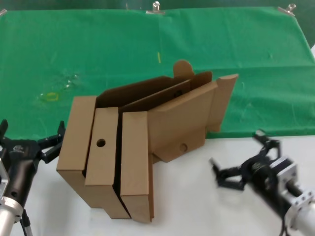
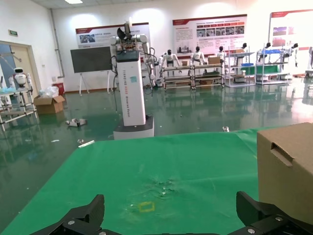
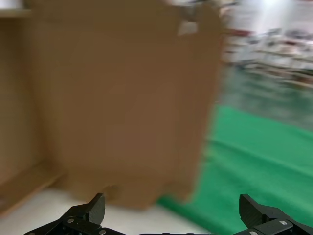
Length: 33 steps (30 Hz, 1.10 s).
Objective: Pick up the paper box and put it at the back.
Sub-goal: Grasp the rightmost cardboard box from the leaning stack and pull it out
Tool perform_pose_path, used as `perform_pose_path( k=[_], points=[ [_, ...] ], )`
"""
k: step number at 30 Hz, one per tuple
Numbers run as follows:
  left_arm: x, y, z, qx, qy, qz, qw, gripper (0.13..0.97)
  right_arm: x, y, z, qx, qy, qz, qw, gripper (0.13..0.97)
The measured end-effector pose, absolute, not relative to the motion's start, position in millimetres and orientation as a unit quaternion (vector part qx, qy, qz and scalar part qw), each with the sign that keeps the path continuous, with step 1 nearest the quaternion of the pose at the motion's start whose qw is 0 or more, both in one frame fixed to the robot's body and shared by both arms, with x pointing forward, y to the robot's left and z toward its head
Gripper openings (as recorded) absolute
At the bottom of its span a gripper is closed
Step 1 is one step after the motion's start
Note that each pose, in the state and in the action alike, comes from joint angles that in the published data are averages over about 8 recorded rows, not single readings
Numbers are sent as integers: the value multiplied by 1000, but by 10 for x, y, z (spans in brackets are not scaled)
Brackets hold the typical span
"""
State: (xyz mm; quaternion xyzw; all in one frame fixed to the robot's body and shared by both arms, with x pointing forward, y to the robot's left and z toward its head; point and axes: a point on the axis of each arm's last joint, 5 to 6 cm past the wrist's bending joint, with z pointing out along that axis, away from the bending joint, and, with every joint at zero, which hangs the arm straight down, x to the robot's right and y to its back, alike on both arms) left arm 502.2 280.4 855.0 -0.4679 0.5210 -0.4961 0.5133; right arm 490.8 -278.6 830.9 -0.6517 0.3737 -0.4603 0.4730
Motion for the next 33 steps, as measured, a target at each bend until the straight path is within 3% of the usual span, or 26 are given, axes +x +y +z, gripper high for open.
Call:
perform_pose_path(
  k=[9,17,25,29,33],
  points=[
    [5022,2804,8550,-468,521,-496,513,913,4593,-2384,8065,-735,217,-352,538,966],
    [5022,2804,8550,-468,521,-496,513,817,4631,-2200,7879,-736,110,-280,607,948],
    [5022,2804,8550,-468,521,-496,513,636,4853,-2119,7725,-735,67,-247,627,891],
    [5022,2804,8550,-468,521,-496,513,636,4933,-2123,7698,-736,65,-242,628,832],
    [5022,2804,8550,-468,521,-496,513,524,4976,-2134,7697,-737,66,-242,628,803]
  ],
)
